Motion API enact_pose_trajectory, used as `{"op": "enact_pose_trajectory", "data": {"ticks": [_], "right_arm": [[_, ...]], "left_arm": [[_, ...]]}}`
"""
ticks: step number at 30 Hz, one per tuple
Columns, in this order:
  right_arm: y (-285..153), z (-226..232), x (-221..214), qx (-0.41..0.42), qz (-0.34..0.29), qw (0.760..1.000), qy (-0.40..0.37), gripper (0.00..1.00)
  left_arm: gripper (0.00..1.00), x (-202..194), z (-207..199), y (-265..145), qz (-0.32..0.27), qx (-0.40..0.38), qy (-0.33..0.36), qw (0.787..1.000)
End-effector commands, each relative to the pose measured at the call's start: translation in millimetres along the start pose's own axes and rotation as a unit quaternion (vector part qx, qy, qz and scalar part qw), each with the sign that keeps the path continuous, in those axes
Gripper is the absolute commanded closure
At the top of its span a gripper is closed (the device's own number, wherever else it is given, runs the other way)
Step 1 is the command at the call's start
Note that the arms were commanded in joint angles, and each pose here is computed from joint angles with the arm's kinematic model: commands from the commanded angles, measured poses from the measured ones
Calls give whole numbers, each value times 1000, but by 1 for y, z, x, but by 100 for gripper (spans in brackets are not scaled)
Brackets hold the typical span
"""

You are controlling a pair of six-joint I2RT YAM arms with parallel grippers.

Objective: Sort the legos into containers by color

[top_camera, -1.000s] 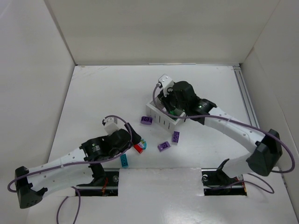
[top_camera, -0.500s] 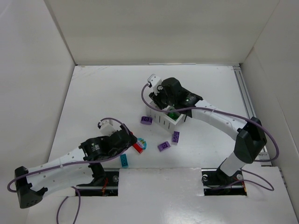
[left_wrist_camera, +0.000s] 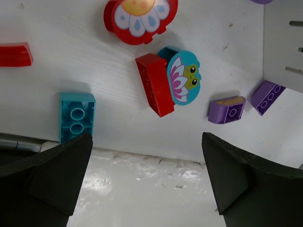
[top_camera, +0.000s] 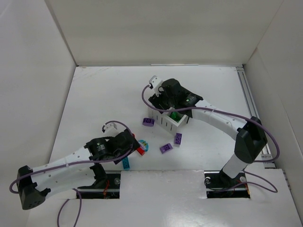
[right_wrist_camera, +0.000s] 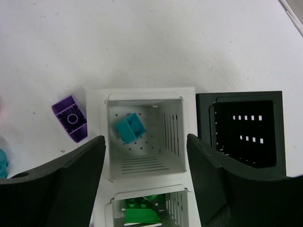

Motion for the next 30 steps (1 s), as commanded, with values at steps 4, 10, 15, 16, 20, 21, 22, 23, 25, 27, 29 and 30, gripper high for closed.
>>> {"op": "enact_pose_trajectory", "data": {"ticks": [4,10,15,16,20,21,22,23,25,27,29,30], "right_arm": [[-24,-2,20,-6,-42,999,1,24],[-44,-2,14,3,-49,999,1,23],[-50,-2,-3,3,-44,999,1,22],[-48,-2,-10,4,-35,999,0,22],[-45,3,-18,22,-26,999,-6,22],[-44,3,-22,22,-20,1000,-7,22],[-44,3,-22,22,-20,1000,-7,22],[-44,3,-24,23,-15,1000,-7,22],[-43,3,-28,23,-10,1000,-8,21],[-50,2,-26,23,-15,1000,-13,21],[-54,1,-30,23,-7,1000,-18,21],[-57,1,-28,23,-13,1000,-18,21]], "left_arm": [[0,-16,12,1,56,38,-31,997],[1,-31,18,6,109,98,-64,987],[2,-38,21,9,114,141,-102,978],[2,-35,17,10,102,139,-119,978],[4,-32,15,16,77,163,-142,973],[4,-31,16,19,69,171,-138,973],[4,-29,13,20,63,172,-136,974],[4,-26,8,20,55,173,-135,974],[4,-24,9,28,35,196,-131,971],[4,-25,10,33,29,195,-130,972],[4,-23,8,35,22,175,-144,974],[4,-26,16,39,22,178,-143,973]]}}
Point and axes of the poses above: each gripper's point midway between its finger pads, its own y axis out along the fingers, its own z axis along the line the jaws close on, x = y × z, the point moved 6 cm from there along -y, back along the fingers, and after that the axes turned 11 degrees about y, right-handed, at the moved point
